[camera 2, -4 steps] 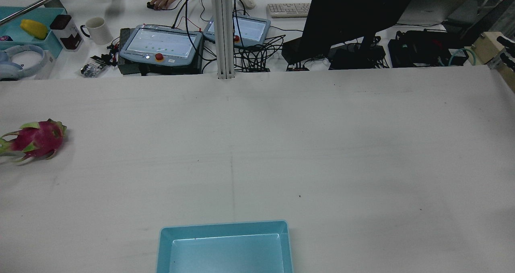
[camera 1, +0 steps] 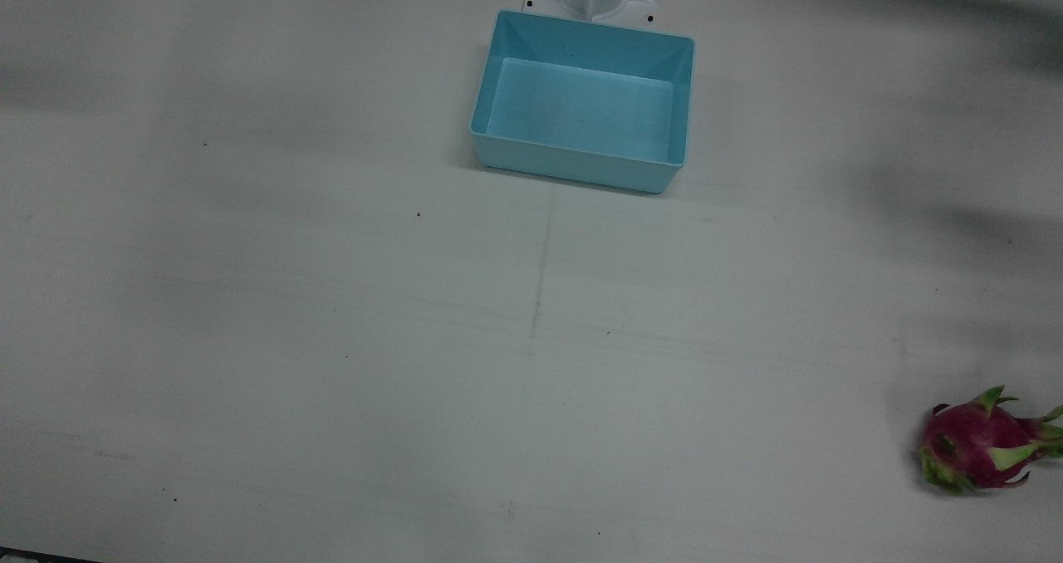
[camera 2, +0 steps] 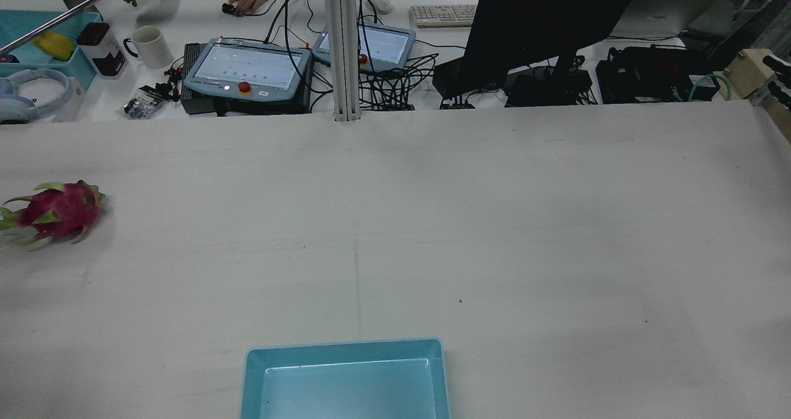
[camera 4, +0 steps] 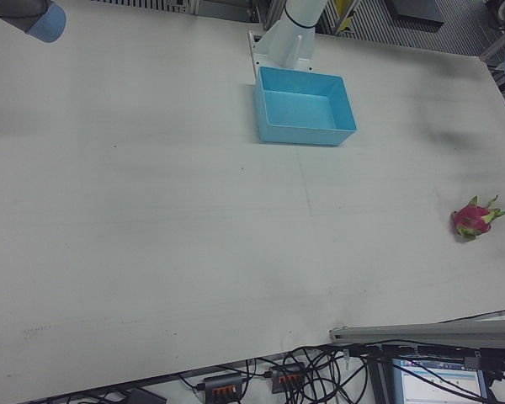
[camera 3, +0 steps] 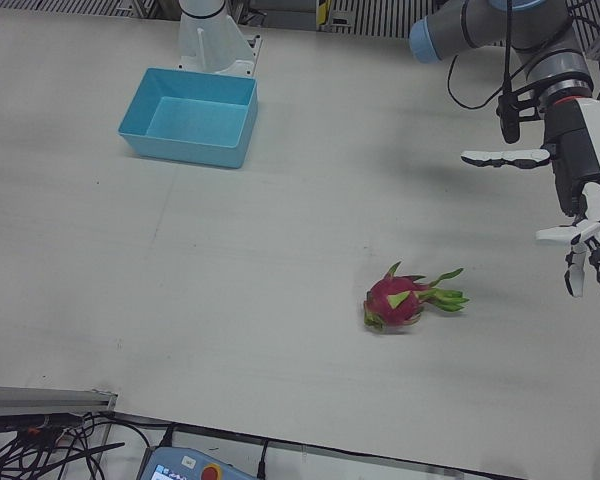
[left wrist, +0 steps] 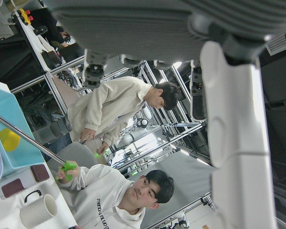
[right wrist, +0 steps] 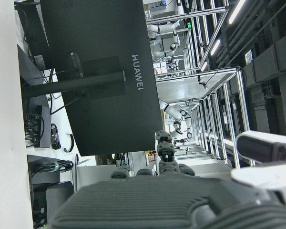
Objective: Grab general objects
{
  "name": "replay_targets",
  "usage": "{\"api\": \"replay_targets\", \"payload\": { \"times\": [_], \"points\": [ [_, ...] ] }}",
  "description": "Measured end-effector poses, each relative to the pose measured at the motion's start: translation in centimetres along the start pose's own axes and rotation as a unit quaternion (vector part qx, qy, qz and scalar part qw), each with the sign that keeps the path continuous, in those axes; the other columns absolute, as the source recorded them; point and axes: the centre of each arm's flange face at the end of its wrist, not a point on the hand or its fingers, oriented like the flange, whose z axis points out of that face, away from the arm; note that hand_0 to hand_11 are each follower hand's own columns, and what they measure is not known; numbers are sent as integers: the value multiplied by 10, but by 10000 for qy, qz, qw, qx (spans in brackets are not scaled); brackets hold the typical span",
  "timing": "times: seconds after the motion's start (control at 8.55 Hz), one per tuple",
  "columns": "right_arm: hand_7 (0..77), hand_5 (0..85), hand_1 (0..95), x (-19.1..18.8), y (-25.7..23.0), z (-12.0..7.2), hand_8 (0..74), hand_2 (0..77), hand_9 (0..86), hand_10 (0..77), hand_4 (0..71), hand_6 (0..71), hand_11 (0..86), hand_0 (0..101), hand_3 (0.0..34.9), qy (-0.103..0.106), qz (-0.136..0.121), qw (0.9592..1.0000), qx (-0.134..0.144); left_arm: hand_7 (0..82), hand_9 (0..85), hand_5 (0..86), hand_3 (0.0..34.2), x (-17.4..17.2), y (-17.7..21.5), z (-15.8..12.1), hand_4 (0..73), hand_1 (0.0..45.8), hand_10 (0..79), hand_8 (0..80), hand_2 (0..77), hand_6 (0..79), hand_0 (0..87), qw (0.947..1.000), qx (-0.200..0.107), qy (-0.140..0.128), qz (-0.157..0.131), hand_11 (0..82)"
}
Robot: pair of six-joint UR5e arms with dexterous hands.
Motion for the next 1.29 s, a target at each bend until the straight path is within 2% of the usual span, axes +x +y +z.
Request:
{"api": "replay_targets", "payload": {
  "times": [0.12, 0.35, 0.47, 0.58, 0.82, 1.05, 1.17, 1.29],
  "points": [
    [0, 5, 22, 0, 0, 0, 0, 687, 5, 0, 0, 0, 5, 3, 0, 1, 0, 10000, 0, 5, 5, 464, 156, -20, 14, 8, 0, 0, 202, 11, 5, 0, 512, 9998, -88, -185, -15, 5],
    [0, 5, 22, 0, 0, 0, 0, 687, 5, 0, 0, 0, 5, 2, 0, -4, 0, 10000, 0, 0, 5, 475, 98, -44, 17, 11, 0, 0, 202, 11, 5, 0, 667, 9991, -56, -413, 98, 5],
    [0, 5, 22, 0, 0, 0, 0, 687, 5, 0, 0, 0, 5, 2, 0, -5, 0, 10000, 0, 38, 5, 475, 68, -53, 17, 9, 0, 0, 207, 11, 5, 0, 673, 9982, -1, -542, 255, 5],
    [0, 5, 27, 0, 0, 0, 0, 687, 5, 0, 0, 0, 5, 2, 0, -4, 0, 10000, -1, 71, 5, 475, 57, -64, 17, 7, 0, 0, 207, 11, 5, 0, 662, 9966, 40, -677, 457, 5],
    [0, 5, 22, 0, 0, 0, 0, 687, 5, 0, 0, 0, 5, 3, 0, 0, 0, 10000, 0, 76, 5, 475, 19, -94, 3, 9, 0, 0, 207, 11, 5, 0, 622, 9942, 80, -819, 687, 38],
    [0, 5, 22, 0, 0, 0, 0, 687, 5, 0, 0, 0, 5, 0, 0, -6, 0, 10000, -1, 76, 5, 475, 15, -137, 6, 3, 0, 0, 207, 11, 5, 0, 621, 9909, 73, -1012, 884, 44],
    [0, 5, 22, -1, 0, 0, 0, 687, 5, 0, 0, 0, 5, 1, 0, -8, 0, 10000, -1, 49, 5, 475, 16, -152, 9, -1, 0, 0, 207, 11, 5, 0, 596, 9890, 69, -1078, 1007, 44],
    [0, 5, 22, -1, 0, 0, 0, 687, 5, 0, 0, 0, 5, 2, 0, -9, 0, 10000, -1, 38, 5, 475, 13, -160, 7, -3, 0, 0, 207, 11, 5, 0, 592, 9875, 144, -1061, 1153, 38]
  ]
}}
